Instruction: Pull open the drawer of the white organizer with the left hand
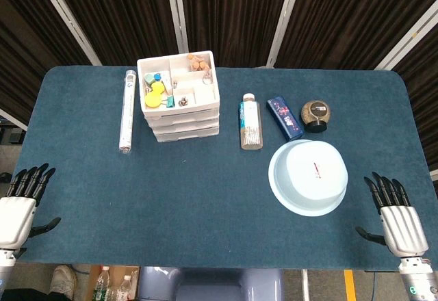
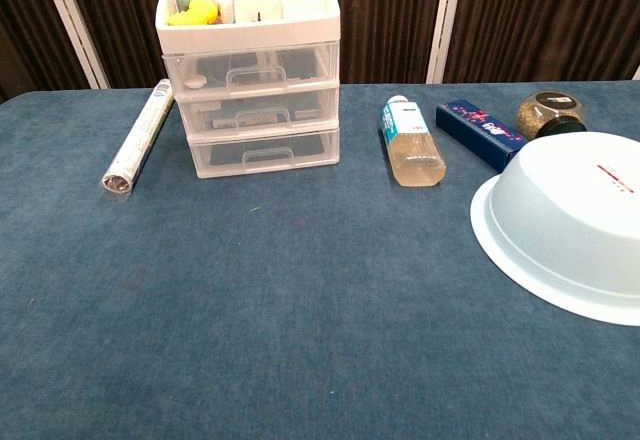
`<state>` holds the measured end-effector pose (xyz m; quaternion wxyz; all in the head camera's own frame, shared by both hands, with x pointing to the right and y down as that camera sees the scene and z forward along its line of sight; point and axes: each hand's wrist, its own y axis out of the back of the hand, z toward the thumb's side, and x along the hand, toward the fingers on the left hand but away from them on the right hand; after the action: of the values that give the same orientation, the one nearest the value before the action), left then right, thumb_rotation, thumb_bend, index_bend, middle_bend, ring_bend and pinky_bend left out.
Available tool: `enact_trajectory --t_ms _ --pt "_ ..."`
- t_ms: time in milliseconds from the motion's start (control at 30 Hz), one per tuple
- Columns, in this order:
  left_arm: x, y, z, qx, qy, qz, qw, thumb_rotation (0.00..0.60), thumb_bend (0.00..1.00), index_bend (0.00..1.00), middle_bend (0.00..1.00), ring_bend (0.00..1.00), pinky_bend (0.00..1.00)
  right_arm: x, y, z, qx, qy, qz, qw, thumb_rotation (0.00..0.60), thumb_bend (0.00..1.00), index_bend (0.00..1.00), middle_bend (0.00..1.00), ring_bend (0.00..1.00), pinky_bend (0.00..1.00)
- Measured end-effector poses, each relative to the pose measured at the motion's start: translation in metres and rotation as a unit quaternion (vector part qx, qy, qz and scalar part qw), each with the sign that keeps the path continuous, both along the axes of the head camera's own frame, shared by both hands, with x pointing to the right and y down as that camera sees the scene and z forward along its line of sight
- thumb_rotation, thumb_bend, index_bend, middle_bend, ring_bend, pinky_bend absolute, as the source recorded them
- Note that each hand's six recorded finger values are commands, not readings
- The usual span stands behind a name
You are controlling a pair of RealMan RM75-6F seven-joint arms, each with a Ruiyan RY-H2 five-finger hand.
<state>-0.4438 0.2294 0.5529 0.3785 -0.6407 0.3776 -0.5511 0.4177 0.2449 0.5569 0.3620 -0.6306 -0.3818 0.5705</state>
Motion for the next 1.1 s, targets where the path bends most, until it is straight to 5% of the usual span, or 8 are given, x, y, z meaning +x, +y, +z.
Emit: enact_trajectory --t_ms 267,400,533,633,733,967,1100 --pt "0.001 0.000 0.000 -0.002 0.003 0.000 1.0000 0.600 0.02 0.00 0.00 0.00 0.05 0.001 0.001 -0.002 0.001 0.001 0.001 1.0000 0.600 0.11 0.00 0.00 0.00 0.00" --pt "0.001 -0.001 0.001 -0.005 0.008 -0.004 0.9999 0.600 0.04 0.00 0.04 0.02 0.16 0.000 0.001 -0.001 0.001 0.002 0.000 1.0000 0.600 0.11 0.00 0.00 0.00 0.00" --pt "0.004 -0.004 0.002 -0.007 0.024 -0.014 0.9996 0.600 0.20 0.00 0.35 0.29 0.41 0.000 0.001 0.000 0.000 0.003 0.002 1.0000 0.600 0.11 0.00 0.00 0.00 0.00" --pt "0.009 -0.008 0.004 -0.012 0.051 -0.031 0.9981 0.600 0.35 0.01 0.69 0.61 0.66 0.000 0.000 0.000 0.000 0.001 0.003 1.0000 0.600 0.11 0.00 0.00 0.00 0.00" --pt "0.019 -0.015 0.006 -0.026 0.088 -0.056 0.9942 0.600 0.46 0.03 0.86 0.77 0.78 0.000 0.001 0.000 -0.002 0.000 0.002 1.0000 0.600 0.11 0.00 0.00 0.00 0.00" --pt "0.050 -0.041 0.024 -0.081 0.184 -0.125 0.9716 0.600 0.59 0.07 0.98 0.91 0.90 -0.001 0.001 -0.001 -0.003 -0.006 0.002 1.0000 0.600 0.11 0.00 0.00 0.00 0.00" --pt "0.074 -0.057 0.041 -0.131 0.242 -0.181 0.9442 0.600 0.63 0.07 0.98 0.91 0.91 -0.001 0.001 -0.001 -0.005 -0.007 0.003 1.0000 0.600 0.11 0.00 0.00 0.00 0.00"
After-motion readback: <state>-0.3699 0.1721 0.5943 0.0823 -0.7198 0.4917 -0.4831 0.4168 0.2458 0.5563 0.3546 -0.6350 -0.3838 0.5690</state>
